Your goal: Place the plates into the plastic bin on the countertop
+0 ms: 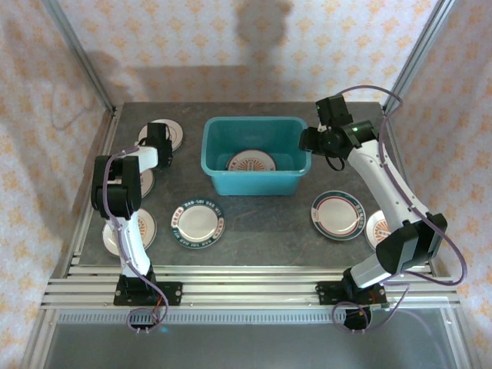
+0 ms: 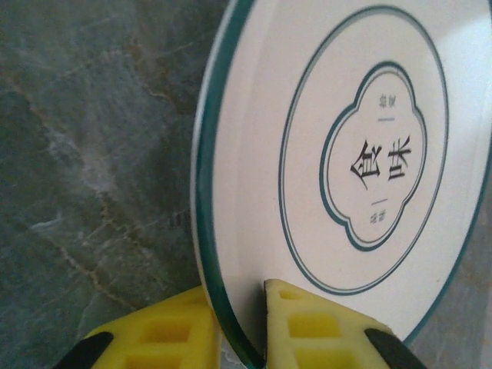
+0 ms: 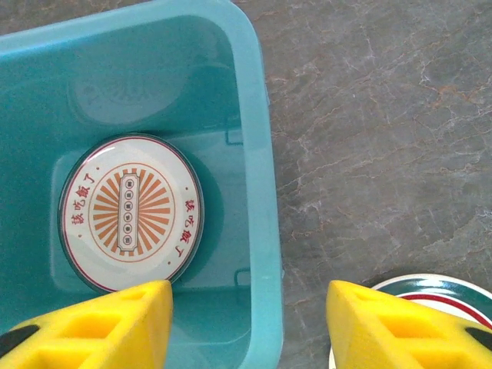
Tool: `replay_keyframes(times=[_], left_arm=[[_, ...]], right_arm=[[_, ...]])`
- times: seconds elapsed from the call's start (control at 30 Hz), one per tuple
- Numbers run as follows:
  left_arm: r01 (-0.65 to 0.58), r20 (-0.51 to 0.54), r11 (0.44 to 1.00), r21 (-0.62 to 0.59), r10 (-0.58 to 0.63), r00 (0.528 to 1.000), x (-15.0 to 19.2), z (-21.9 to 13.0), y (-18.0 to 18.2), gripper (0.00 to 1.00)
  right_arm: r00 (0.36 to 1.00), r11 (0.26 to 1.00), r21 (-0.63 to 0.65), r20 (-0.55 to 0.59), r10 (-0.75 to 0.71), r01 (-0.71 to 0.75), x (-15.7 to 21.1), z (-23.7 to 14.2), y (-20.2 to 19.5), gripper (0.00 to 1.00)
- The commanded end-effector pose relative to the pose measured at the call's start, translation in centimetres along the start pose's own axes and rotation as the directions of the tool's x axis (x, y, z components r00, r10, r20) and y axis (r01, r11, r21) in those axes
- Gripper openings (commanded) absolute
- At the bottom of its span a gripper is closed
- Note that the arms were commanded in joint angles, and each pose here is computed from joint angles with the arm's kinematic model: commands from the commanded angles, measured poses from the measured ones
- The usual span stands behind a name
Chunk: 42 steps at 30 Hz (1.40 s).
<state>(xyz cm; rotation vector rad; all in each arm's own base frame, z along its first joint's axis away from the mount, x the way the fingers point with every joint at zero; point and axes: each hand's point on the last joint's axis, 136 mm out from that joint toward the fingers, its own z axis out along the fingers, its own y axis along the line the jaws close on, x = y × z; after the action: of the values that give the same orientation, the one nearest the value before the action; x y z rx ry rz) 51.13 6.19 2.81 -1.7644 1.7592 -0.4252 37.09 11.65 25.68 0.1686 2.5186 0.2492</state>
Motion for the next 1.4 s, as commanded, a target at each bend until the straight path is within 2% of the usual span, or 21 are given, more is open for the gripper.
replay_keyframes(times=[0.0,0.33,0.47,0.53,0.93,1.37], left_arm=[[-0.004,0.006,0.999,0.036,0.003,1.0,-0.4,-0.1,-0.2,0.14],[-0.058,-0.017,0.993,0.105,0.06,0.998,0.0,-2.7,-1.5,0.0],[-0.103,-0.03,0.986,0.131,0.108,0.994,0.4,-3.8,-1.9,0.0],[-0.124,-0.025,0.978,0.167,0.13,0.991,0.3,-5.4,-3.1,0.0],[-0.19,-0.05,0.957,0.221,0.205,0.977,0.7,-8.8,-3.4,0.0],[-0.3,-0.03,0.9,0.315,0.326,0.945,0.5,-13.6,-6.0,0.0]], right_arm=[[0.999,1.0,0.002,0.053,0.012,-0.012,-0.8,-1.2,-0.3,0.55],[0.998,1.0,-0.011,0.066,0.007,-0.006,-0.7,-1.4,-0.3,0.55],[0.996,1.0,-0.024,0.086,0.01,-0.008,-0.8,-1.5,-0.2,0.55],[0.996,0.999,-0.033,0.089,0.01,-0.007,-0.9,-1.4,-0.1,0.55],[0.997,0.997,-0.077,0.074,0.005,0.0,-1.1,-0.3,0.8,0.55],[0.998,0.994,-0.111,0.069,0.008,0.0,-0.9,-0.2,1.3,0.55]])
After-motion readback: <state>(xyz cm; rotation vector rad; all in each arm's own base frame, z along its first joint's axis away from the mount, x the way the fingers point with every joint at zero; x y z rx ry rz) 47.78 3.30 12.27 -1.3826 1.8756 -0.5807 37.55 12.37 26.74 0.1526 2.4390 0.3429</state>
